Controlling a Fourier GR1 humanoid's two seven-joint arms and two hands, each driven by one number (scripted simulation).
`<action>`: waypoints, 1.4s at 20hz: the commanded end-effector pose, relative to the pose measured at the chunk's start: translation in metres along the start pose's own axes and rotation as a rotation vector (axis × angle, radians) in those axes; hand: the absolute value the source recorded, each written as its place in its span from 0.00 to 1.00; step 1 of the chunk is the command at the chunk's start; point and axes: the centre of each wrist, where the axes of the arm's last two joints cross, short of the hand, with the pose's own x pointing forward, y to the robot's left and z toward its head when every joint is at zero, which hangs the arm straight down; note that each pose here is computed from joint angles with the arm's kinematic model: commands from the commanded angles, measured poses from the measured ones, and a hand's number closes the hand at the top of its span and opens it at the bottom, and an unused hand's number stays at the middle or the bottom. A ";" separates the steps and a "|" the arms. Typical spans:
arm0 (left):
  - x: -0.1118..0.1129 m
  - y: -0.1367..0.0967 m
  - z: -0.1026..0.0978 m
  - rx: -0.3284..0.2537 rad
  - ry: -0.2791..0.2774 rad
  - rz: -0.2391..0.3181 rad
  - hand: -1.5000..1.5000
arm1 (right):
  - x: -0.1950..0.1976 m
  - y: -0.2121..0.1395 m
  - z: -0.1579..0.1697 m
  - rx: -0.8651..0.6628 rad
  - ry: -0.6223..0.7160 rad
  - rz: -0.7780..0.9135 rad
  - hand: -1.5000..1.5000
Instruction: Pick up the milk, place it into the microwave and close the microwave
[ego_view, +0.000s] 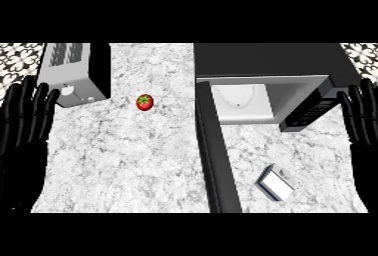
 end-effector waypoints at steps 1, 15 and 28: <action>0.013 -0.016 0.011 0.000 -0.015 -0.001 0.00 | 0.015 -0.013 0.007 0.059 -0.014 -0.017 0.00; 0.050 -0.012 0.085 0.059 0.136 0.206 0.00 | 0.007 -0.054 0.075 0.471 0.013 -0.268 0.00; 0.088 0.009 0.123 0.029 0.119 0.179 0.00 | -0.032 -0.043 0.072 0.388 0.142 -0.144 0.00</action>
